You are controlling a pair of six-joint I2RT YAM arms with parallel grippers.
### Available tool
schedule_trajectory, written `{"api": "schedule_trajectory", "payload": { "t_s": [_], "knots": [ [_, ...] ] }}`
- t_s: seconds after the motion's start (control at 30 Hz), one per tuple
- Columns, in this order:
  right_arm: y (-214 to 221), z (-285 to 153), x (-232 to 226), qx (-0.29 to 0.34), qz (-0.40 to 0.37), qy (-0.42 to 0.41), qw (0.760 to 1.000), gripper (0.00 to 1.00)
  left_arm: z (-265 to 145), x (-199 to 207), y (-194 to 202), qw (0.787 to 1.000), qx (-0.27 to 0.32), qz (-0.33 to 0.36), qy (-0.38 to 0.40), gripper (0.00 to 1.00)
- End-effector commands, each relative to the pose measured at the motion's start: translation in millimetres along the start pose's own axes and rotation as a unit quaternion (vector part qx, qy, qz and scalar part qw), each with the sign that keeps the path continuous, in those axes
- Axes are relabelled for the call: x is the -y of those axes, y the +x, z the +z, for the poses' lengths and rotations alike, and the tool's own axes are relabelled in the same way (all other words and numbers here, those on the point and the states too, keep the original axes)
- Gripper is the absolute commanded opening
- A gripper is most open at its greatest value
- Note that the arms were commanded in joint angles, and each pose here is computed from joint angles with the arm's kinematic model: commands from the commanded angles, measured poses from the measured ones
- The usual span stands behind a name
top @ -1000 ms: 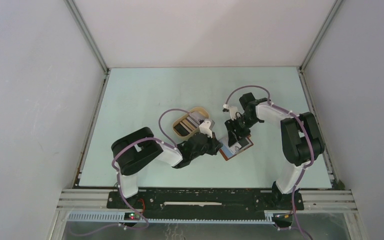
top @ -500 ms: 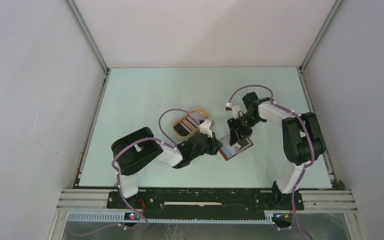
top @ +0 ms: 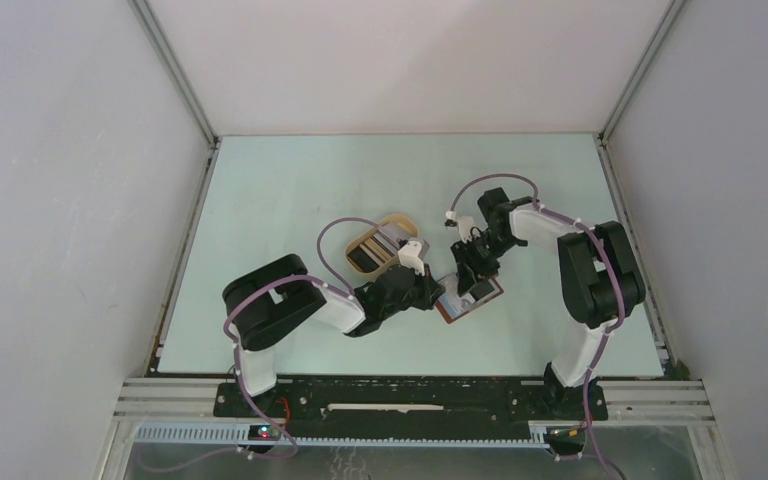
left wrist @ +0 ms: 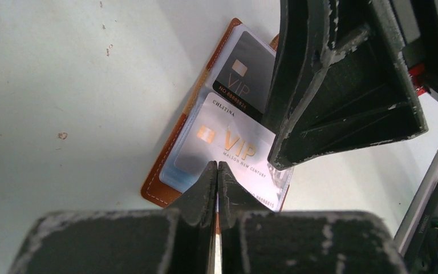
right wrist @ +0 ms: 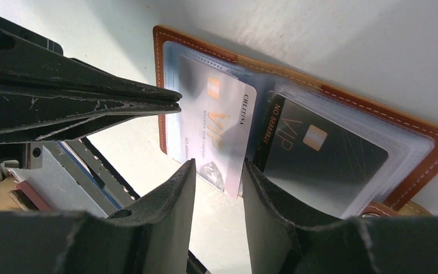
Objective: Put the credit cards into the card holder
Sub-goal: Insert the credit card into the card holder.
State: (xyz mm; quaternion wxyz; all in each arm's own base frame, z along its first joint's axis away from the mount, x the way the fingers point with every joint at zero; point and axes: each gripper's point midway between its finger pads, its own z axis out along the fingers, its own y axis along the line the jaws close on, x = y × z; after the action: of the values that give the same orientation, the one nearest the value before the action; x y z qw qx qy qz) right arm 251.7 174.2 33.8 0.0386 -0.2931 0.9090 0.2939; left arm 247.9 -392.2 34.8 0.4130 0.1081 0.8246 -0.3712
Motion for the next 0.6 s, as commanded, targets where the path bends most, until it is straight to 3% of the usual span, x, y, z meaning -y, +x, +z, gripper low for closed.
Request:
{"api": "schedule_trajectory", "payload": {
  "t_s": [0.0,0.4,0.57],
  "knots": [
    [-7.8,-1.1,-6.1,0.000,-0.022,-0.005,1.000,0.44,-9.1,11.3,-21.9,0.999,0.035,0.003,0.015,0.04],
    [-8.2,3.3,-17.4,-0.008,-0.053,0.006,0.999,0.46,-32.6,14.5,-37.0,0.998,0.062,0.005,0.024,0.04],
    [-16.0,-11.2,-16.6,0.006,-0.087,0.040,0.995,0.52,-55.2,24.5,-52.3,0.996,0.083,0.005,0.043,0.06]
  ]
}}
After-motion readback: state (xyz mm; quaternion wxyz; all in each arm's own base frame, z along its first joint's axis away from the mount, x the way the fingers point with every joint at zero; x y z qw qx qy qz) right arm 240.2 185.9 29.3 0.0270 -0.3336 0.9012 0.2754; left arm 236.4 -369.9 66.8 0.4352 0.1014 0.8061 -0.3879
